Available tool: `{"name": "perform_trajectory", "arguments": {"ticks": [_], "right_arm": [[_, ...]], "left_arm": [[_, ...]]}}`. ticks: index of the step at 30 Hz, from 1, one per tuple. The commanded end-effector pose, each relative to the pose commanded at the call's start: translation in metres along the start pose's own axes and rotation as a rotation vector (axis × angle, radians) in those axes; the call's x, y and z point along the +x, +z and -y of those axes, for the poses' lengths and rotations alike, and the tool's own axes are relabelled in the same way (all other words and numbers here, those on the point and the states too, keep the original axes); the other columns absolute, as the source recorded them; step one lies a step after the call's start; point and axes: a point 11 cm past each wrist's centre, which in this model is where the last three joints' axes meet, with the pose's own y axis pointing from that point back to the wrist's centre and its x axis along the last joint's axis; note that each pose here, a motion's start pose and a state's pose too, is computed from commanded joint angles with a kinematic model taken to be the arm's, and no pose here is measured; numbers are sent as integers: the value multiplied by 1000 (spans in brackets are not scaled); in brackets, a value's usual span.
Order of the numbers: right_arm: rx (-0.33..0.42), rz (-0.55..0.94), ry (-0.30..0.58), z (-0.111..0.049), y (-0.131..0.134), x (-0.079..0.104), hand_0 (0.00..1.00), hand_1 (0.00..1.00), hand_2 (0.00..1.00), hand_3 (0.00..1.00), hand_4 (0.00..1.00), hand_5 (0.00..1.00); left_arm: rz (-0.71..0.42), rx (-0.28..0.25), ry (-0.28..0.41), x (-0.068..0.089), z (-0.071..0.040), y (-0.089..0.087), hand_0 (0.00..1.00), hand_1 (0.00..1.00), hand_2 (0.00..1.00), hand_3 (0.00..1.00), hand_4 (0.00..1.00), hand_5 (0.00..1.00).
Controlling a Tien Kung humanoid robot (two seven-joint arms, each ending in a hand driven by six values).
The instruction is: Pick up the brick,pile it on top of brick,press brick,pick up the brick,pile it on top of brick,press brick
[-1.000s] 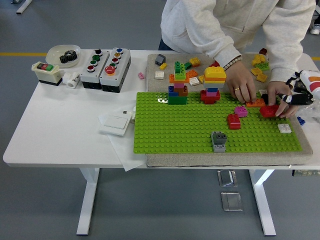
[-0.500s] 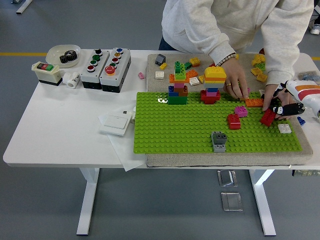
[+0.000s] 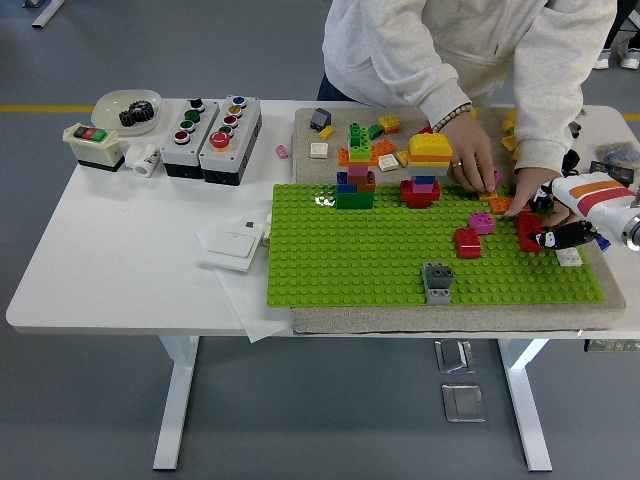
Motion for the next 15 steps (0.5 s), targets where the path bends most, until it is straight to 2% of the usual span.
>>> {"name": "perform_trajectory", "arguments": {"ticks": [1,6,7,15], "right_arm": [[-2,0,-10,0,0,-2,723,721,761,712,822,391],[-14,13,-31,0,1,-5,723,721,761,712,822,391],[-14,14,-32,0,2,-5,758,750,789,829,869,393],[-52,64,-64,1,6,-11,773,760,794,842,896,410]], "left_arm": [[1,0,0,0,0,0,779,719,608,541,536,552],[4,-3,2,2,-1,3,779,719,608,541,536,552],[4,-3,3,2,-1,3,779,718,607,540,535,551],[1,-5,4,3,-1,5,780,719,607,540,535,551]]}}
